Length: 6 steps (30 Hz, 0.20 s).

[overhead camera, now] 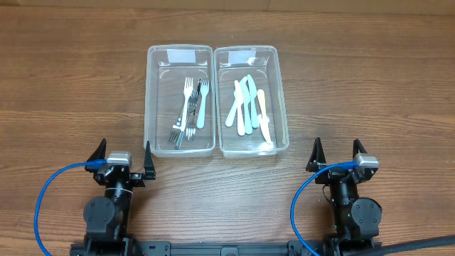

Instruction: Pack container

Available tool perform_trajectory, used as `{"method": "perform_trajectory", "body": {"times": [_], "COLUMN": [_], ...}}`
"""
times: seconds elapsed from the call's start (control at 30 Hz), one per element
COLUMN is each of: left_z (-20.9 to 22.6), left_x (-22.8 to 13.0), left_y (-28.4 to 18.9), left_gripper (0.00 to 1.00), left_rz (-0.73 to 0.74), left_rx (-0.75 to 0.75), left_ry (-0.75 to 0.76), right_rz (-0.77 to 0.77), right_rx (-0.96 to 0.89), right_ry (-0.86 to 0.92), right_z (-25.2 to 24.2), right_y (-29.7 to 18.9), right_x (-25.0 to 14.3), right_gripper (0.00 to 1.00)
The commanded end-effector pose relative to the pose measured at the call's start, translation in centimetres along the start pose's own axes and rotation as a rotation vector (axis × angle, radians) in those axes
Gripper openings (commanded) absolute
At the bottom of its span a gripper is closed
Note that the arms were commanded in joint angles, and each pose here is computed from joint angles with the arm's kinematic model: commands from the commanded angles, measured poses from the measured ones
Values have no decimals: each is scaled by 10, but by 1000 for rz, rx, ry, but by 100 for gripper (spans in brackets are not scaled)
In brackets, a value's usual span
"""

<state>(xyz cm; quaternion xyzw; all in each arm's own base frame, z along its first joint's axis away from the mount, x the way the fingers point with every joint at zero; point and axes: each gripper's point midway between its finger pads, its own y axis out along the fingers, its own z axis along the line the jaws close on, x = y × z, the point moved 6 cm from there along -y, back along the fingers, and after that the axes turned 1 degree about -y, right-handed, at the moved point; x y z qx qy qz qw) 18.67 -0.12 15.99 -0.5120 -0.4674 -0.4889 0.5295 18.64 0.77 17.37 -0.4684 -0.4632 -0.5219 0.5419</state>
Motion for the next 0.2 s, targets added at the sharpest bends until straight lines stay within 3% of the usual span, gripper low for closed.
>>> {"method": "perform_trajectory", "body": {"times": [0.0,0.17], "left_z": [-1,-1], "left_x": [1,1], "left_y": [0,0], "left_gripper": [100,100], "left_rz": [-9,-9], "left_rx": [-16,-16], "left_ry": [11,11], "right_rz": [-7,-7], "right_rx": [-1,-1], "right_ry": [-3,-3], "right_z": [-1,-1], "right_y": [0,0], "right_x": [-1,-1], "right_gripper": [100,100]}}
